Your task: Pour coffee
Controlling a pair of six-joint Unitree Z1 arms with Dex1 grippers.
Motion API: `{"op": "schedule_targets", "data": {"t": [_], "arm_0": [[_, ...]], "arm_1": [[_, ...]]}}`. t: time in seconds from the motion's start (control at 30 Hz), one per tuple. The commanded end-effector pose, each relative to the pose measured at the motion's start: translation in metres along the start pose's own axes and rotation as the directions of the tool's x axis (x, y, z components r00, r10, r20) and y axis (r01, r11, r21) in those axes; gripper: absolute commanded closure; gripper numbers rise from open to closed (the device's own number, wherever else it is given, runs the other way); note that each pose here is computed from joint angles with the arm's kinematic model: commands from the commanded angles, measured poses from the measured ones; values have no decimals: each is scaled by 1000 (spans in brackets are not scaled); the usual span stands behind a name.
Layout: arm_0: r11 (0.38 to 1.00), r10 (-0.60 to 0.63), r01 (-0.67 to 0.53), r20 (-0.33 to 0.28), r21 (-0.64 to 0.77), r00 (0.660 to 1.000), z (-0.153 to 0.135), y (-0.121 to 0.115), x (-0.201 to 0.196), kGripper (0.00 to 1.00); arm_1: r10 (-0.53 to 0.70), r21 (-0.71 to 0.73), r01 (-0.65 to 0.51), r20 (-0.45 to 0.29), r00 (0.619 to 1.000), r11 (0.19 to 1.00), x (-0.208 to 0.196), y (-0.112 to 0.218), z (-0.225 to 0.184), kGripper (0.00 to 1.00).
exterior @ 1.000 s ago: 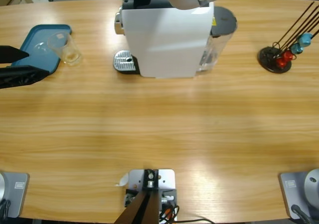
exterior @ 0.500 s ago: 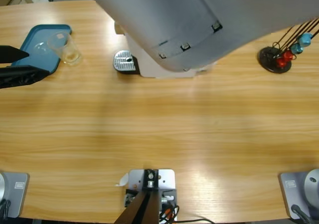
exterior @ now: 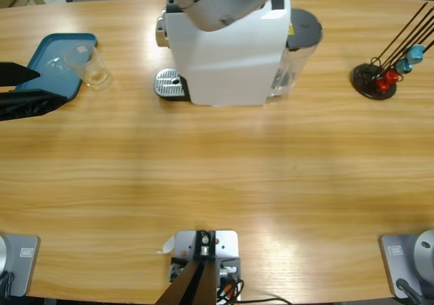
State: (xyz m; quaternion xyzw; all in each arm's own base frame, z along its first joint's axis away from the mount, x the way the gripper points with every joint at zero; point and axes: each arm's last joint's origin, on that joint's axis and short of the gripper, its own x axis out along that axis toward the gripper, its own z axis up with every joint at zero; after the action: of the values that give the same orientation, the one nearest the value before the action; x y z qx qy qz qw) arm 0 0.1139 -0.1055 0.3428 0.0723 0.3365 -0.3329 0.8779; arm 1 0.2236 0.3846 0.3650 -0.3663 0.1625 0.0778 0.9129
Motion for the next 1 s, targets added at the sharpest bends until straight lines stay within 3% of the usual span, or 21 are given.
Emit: {"op": "schedule_targets", "data": {"t": [0.03, 1.0], "arm_0": [[1000, -13, 15, -54, 21, 998, -8, -1, 13, 187], [1000, -15, 16, -54, 22, 998, -9, -1, 13, 187]], "arm_1": [[57, -118, -65, -70, 996, 991, 32, 63, -20, 1000], [135, -93, -146, -116, 984, 985, 27, 96, -44, 1000]]}}
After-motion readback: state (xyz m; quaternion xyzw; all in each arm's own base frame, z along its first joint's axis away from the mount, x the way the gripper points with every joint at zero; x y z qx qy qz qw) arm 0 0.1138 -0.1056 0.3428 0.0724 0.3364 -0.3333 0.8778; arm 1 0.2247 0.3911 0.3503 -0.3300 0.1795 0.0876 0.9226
